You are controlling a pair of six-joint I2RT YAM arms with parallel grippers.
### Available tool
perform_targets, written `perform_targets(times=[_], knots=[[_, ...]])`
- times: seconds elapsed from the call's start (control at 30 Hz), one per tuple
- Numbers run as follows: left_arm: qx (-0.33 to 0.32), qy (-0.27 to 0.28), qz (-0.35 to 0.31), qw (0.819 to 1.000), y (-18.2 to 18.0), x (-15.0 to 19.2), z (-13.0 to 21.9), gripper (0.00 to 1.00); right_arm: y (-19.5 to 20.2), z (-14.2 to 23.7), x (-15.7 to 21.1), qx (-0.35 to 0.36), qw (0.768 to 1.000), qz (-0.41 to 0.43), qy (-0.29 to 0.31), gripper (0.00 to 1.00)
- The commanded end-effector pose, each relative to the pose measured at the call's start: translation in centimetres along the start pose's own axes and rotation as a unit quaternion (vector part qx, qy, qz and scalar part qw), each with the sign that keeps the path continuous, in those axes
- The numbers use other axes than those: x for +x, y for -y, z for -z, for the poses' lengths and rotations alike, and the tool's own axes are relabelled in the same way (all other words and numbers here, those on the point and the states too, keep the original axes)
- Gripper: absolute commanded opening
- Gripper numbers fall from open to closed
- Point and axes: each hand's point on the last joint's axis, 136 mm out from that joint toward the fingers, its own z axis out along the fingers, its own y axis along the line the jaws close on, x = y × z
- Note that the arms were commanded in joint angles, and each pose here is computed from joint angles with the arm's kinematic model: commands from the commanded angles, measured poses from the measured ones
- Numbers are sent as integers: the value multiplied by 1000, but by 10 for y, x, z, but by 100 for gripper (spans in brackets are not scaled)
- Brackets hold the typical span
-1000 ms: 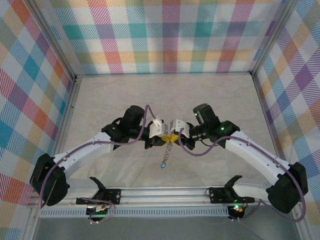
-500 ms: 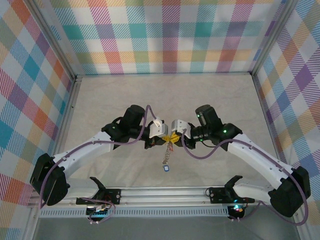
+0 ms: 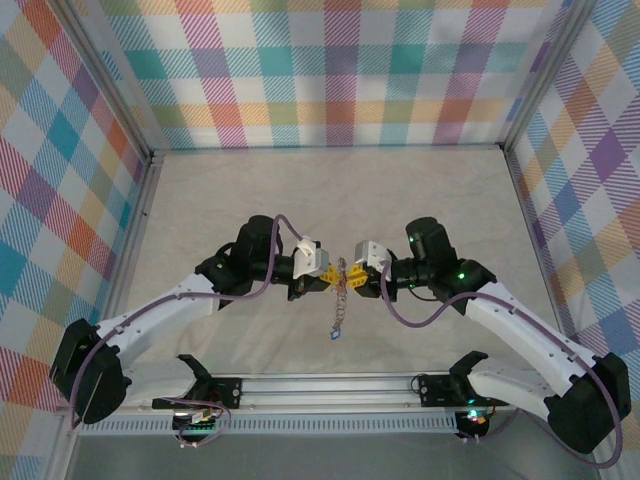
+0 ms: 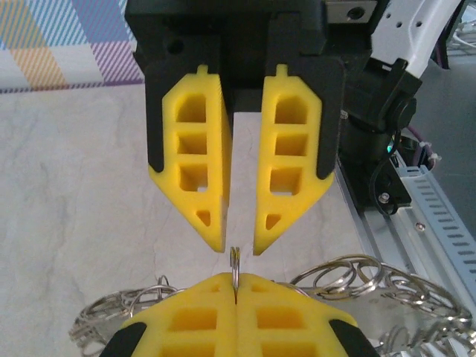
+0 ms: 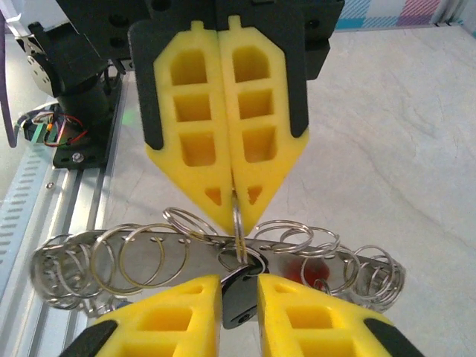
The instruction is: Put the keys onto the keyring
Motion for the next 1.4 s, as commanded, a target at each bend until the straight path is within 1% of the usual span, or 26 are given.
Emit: perform_targets(times=[0.0,0.13,0.3,0.4,0.53,0.63,0.73,0.83,0.9,1.0,1.17,1.37], knots=[[9,49,-32,998,4,-25,7,0,-4,0,-16,-21,999,7,44,21],[11,55,-28,998,4,-27,6,0,-5,-4,-22,-38,998,9,54,26],[7,69,-26,997,3,-29,6,0,-3,-8,-26,-47,997,8,69,25],[4,68,-25,997,3,-28,7,0,0,-9,-22,-38,997,8,61,25],[1,59,-27,998,4,-23,7,0,1,-4,-14,-17,999,12,48,31],[-7,57,-32,998,2,-24,10,0,-3,1,-9,-23,999,6,46,34],[-6,58,-32,998,2,-24,12,0,-6,2,-2,-23,999,3,38,35],[-5,58,-32,998,2,-24,12,0,-4,1,4,-6,999,-1,41,35],[-6,59,-30,998,2,-25,13,0,-2,0,6,0,999,-3,47,35],[-6,63,-31,997,2,-26,13,0,-4,-4,7,-13,998,-8,53,36],[-9,63,-29,998,1,-26,13,0,-5,-11,1,-18,996,-13,81,37],[-10,64,-29,997,0,-28,13,0,-2,-27,5,-8,997,-12,72,38]])
